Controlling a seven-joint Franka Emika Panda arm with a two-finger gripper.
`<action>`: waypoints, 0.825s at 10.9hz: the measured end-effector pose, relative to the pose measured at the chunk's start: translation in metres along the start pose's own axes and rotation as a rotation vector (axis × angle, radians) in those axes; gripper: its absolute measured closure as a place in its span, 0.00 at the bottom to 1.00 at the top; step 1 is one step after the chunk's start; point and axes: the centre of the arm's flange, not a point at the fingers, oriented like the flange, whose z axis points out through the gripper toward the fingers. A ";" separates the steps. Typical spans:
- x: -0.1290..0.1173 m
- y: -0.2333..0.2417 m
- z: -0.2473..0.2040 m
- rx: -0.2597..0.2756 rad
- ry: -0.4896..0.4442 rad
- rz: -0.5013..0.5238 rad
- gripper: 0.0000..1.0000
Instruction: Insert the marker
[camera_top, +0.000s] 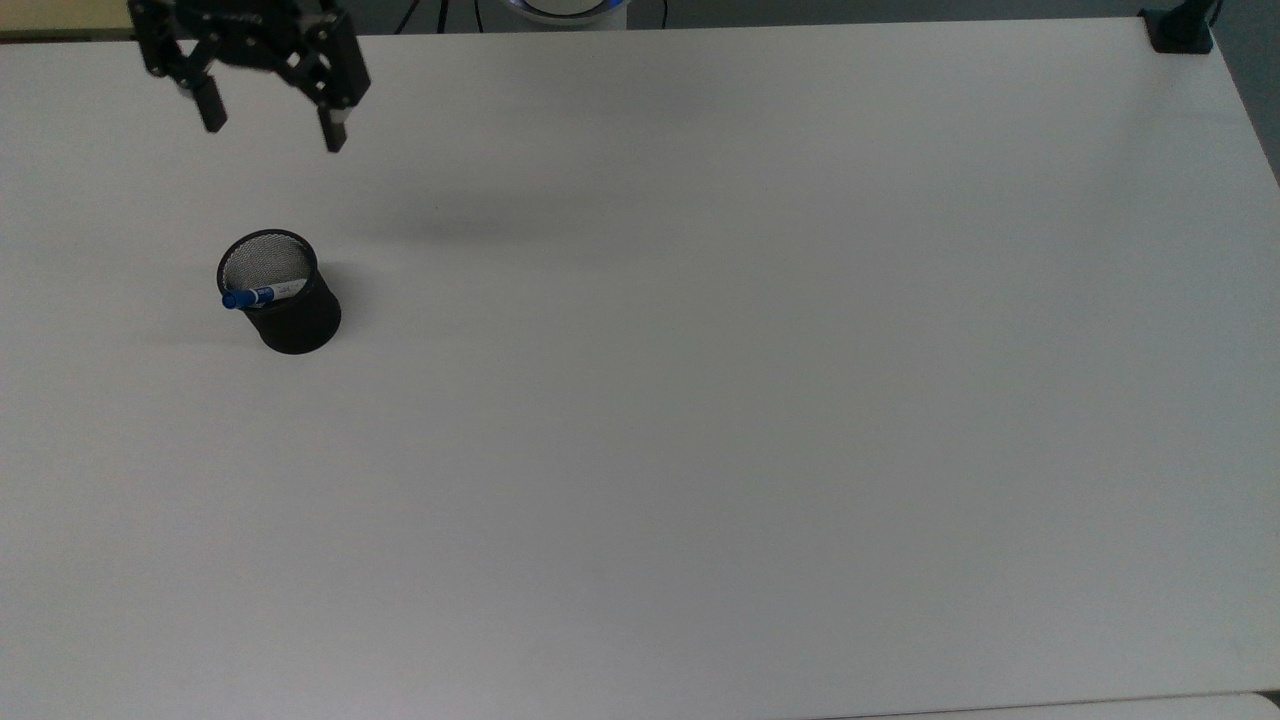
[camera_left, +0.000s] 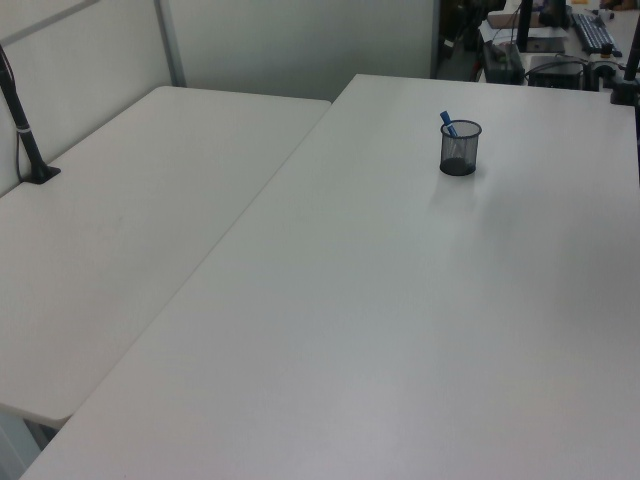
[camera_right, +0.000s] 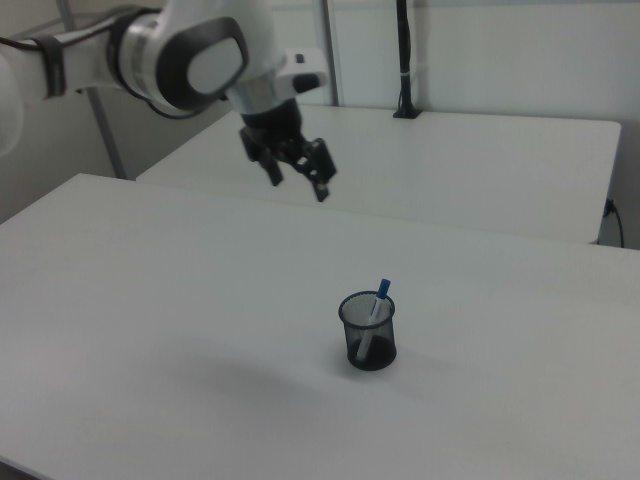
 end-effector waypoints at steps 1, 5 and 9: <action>-0.011 -0.016 -0.011 0.008 -0.059 -0.006 0.00; -0.052 -0.057 -0.051 0.023 -0.209 -0.036 0.00; -0.046 -0.091 -0.036 0.032 -0.188 -0.086 0.00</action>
